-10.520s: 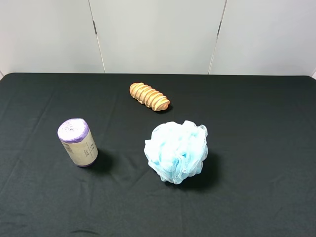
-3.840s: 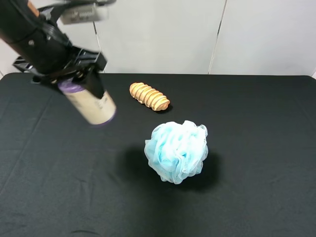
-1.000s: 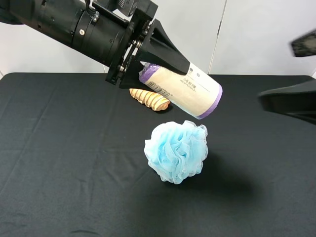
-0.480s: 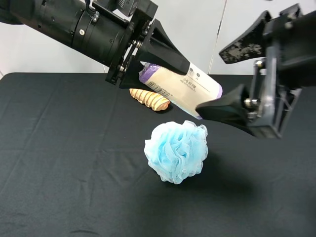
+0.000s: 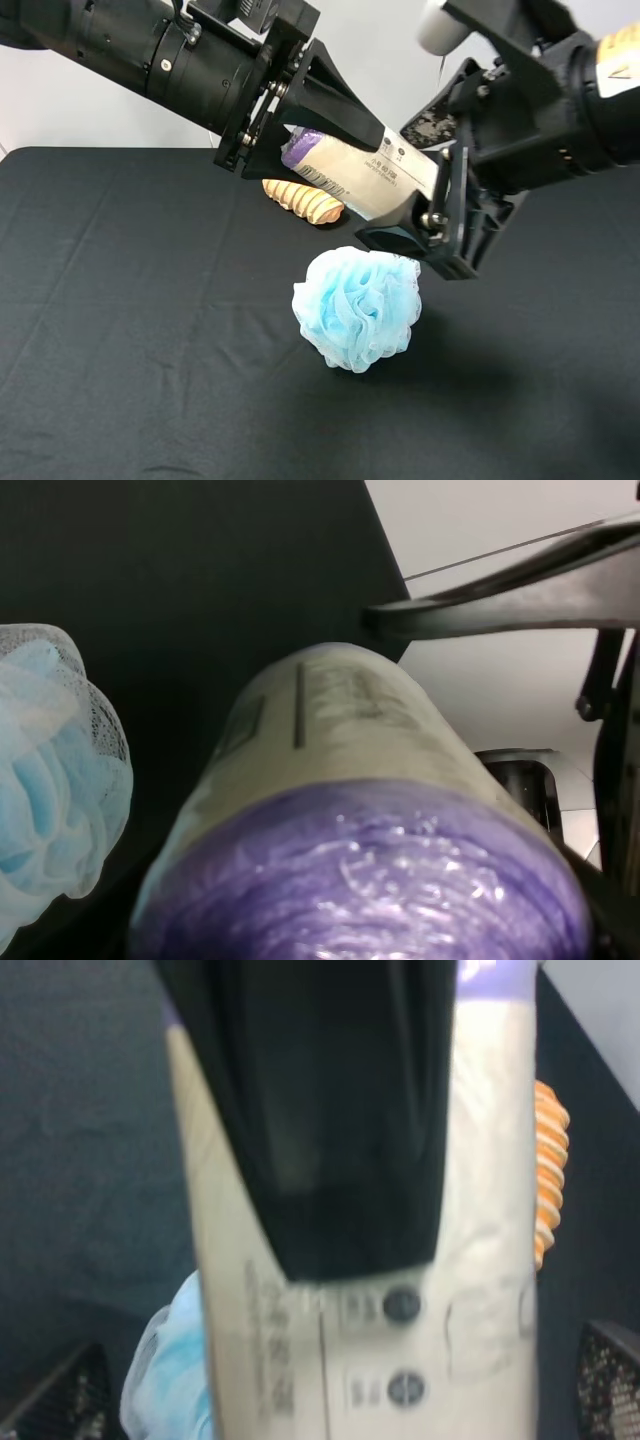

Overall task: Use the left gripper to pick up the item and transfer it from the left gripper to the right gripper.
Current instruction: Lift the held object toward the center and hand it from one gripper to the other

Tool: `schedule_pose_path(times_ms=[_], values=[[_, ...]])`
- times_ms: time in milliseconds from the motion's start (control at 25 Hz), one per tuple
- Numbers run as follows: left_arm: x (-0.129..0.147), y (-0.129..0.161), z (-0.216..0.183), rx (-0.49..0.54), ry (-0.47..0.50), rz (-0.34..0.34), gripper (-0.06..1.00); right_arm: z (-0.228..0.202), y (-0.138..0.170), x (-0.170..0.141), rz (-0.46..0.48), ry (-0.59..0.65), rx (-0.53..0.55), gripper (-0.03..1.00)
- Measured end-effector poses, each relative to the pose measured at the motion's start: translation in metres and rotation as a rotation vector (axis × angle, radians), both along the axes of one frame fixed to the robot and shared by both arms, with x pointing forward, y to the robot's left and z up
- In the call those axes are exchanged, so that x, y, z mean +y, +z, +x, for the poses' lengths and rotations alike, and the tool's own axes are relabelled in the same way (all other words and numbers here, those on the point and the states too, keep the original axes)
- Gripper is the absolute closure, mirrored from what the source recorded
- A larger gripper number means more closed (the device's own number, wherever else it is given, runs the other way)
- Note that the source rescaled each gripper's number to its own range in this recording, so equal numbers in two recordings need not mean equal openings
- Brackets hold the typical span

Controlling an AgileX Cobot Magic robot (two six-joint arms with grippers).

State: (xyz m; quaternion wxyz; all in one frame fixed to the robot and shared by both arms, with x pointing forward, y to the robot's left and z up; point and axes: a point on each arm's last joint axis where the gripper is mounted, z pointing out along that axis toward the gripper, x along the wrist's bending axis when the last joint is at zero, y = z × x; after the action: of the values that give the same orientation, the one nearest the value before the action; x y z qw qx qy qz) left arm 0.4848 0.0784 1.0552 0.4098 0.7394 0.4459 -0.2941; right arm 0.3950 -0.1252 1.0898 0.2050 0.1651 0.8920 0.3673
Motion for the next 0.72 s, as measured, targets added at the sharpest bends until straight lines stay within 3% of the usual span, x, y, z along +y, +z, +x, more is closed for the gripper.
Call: schedule_pose_path(times_ms=[720], values=[[0.000,0.000,0.000,-0.001,0.000,0.000,0.94,0.015,-0.019,0.015,-0.028,-0.002,0.018,-0.03]])
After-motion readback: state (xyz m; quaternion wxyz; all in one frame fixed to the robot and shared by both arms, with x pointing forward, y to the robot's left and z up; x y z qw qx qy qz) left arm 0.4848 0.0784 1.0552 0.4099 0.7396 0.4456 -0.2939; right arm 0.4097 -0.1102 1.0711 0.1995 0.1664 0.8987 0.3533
